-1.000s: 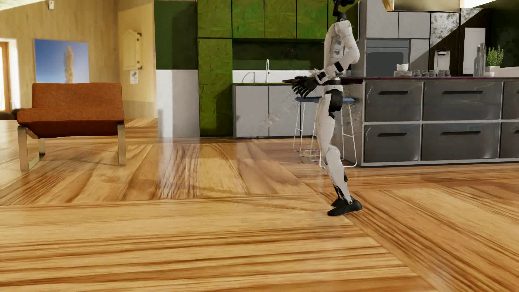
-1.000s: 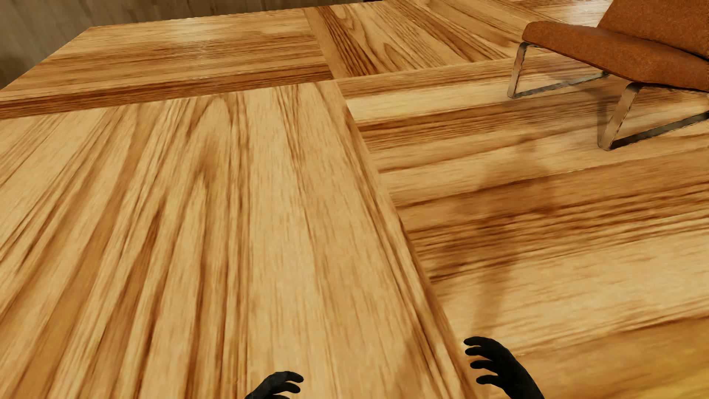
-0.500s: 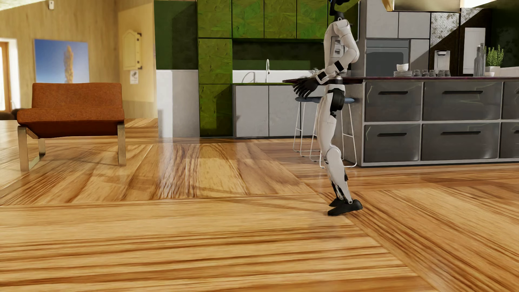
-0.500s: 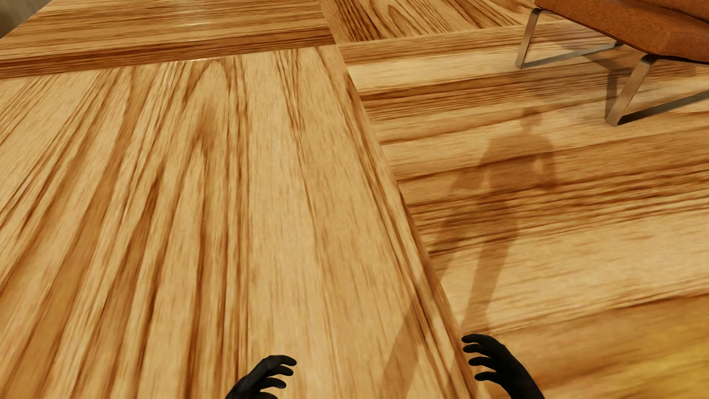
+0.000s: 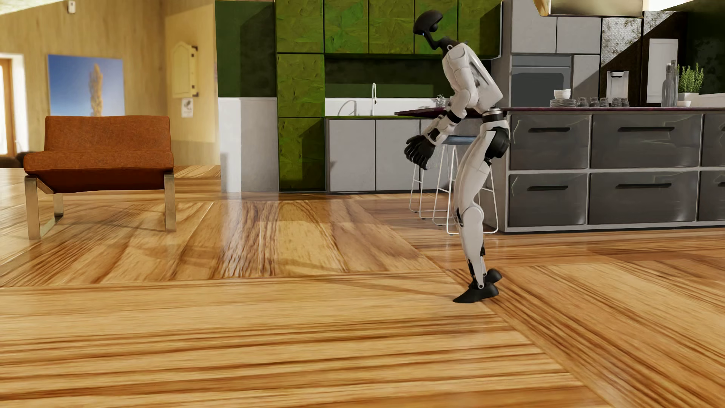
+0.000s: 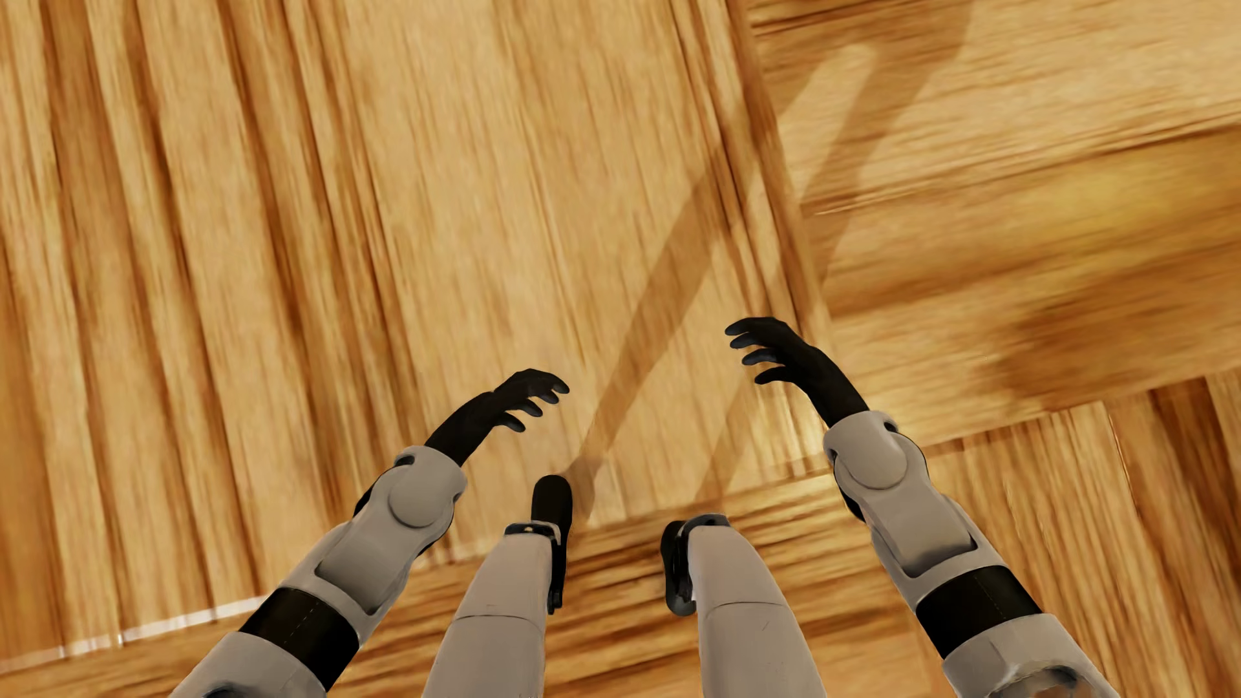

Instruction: Reach

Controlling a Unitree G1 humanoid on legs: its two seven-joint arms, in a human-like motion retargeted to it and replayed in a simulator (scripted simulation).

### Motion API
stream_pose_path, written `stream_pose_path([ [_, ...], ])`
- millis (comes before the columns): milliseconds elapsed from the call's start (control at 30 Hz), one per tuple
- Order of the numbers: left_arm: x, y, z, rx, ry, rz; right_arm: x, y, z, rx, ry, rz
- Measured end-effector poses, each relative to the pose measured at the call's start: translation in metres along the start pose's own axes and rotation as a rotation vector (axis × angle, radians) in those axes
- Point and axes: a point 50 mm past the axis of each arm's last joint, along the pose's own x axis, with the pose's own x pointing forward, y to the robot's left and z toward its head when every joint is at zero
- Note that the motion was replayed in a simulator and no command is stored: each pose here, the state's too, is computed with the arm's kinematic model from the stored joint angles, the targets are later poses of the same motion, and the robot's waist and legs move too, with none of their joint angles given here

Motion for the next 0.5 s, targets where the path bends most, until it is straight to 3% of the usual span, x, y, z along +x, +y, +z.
stream_pose_path([
  [200,0.051,0.092,0.088,0.285,-0.133,0.148,0.064,-0.036,0.113,-0.288,-0.211,-0.007],
  [333,0.058,0.15,0.161,0.448,-0.198,0.29,0.081,-0.063,0.191,-0.467,-0.308,-0.08],
  [500,0.053,0.19,0.233,0.663,-0.198,0.412,0.081,-0.095,0.255,-0.671,-0.319,-0.198],
])
